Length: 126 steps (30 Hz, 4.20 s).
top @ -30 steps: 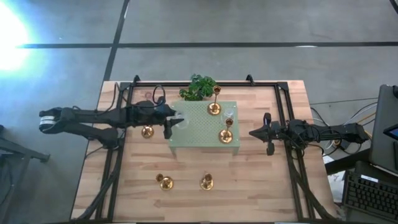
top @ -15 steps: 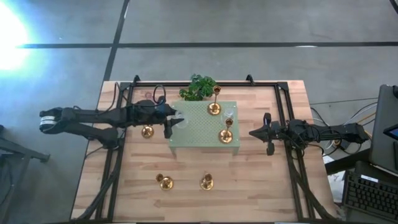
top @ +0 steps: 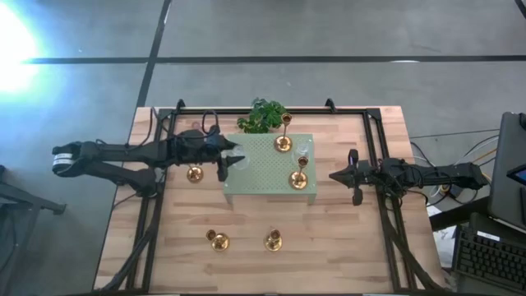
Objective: Pick & Place candle stick holders
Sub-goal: Move the transparent candle holder to the middle left on the shelf, then put the pink candle holder on the shelf
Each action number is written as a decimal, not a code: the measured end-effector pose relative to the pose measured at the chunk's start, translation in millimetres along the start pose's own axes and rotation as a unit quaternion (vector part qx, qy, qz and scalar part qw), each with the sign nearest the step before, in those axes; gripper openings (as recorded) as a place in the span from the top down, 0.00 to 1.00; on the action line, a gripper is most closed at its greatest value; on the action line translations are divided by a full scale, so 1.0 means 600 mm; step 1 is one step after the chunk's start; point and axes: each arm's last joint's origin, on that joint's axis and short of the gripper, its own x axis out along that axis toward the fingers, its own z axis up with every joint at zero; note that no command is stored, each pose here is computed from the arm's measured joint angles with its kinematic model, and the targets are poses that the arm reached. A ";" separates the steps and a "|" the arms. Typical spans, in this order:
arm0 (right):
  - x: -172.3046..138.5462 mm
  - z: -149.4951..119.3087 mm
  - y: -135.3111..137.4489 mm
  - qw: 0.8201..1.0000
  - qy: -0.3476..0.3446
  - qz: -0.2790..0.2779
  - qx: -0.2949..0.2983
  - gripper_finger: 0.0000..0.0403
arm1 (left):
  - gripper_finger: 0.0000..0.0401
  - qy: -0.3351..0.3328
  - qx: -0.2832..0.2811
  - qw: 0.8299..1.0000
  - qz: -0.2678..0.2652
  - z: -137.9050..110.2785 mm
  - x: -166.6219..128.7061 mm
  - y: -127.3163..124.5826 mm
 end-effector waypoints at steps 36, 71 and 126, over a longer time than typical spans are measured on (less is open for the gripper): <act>0.000 0.000 0.000 1.000 0.000 0.000 0.000 0.98 | 0.27 0.095 -0.009 0.890 0.447 0.021 -0.145 0.050; 0.000 0.000 0.000 1.000 0.000 0.000 0.000 0.98 | 0.27 0.206 -0.113 0.876 0.421 -0.161 -0.072 0.170; 0.000 0.000 0.000 1.000 0.000 0.000 0.000 0.98 | 0.40 0.089 -0.126 0.860 0.487 -0.262 -0.032 0.213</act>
